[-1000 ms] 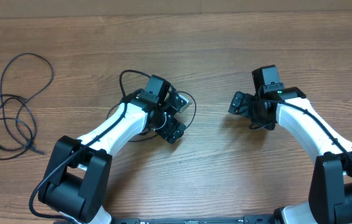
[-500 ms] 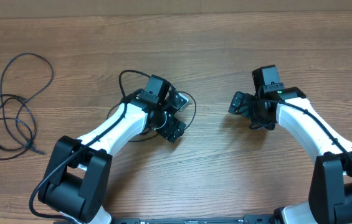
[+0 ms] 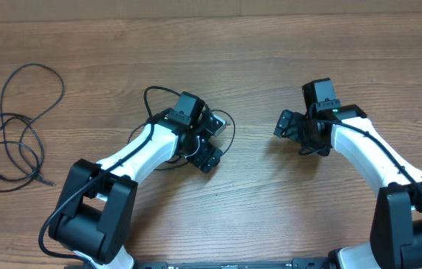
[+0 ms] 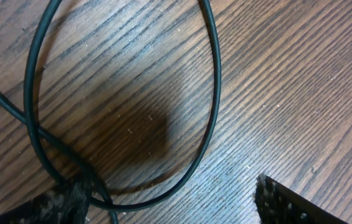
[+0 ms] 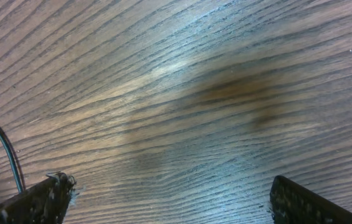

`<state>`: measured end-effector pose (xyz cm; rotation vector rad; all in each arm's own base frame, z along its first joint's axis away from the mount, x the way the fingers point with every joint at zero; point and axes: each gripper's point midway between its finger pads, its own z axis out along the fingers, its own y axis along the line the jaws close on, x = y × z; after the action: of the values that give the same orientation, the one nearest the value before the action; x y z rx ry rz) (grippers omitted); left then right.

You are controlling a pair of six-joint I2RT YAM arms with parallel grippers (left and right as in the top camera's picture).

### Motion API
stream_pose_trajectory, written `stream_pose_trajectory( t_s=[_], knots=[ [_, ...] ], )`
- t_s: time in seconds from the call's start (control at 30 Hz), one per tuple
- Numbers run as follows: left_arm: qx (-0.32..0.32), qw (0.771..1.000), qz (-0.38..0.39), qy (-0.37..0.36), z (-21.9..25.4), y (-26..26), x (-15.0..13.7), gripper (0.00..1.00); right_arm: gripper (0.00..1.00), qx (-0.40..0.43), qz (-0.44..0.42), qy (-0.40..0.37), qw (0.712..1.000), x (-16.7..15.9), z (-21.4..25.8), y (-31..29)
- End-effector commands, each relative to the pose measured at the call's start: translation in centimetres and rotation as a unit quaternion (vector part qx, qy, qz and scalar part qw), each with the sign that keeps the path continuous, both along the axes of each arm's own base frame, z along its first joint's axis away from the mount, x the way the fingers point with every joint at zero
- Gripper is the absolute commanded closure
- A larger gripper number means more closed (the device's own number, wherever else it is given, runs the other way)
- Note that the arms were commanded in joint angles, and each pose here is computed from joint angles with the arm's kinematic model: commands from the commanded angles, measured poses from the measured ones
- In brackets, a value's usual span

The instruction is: Untangle cables

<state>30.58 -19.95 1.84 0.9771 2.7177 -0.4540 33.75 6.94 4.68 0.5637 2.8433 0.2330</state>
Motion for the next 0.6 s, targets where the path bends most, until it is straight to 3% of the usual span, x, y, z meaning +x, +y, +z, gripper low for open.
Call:
stream_pose_trajectory(
  t_s=[0.0, 0.4, 0.57],
  knots=[
    [0.006, 1.000, 0.011, 0.012, -0.7, 0.1, -0.4, 0.16, 0.00, -0.004, -0.005, 0.003, 1.000, -0.1, -0.3, -0.2],
    [0.045, 0.998, 0.035, 0.002, -2.8, 2.0, -0.8, 0.14, 0.00, -0.004, -0.005, 0.003, 1.000, -0.1, -0.3, -0.2],
    [0.124, 0.989, 0.080, -0.008, -3.4, 5.1, -0.6, 0.14, 0.00, -0.004, -0.005, 0.003, 1.000, -0.1, -0.3, -0.2]
  ],
)
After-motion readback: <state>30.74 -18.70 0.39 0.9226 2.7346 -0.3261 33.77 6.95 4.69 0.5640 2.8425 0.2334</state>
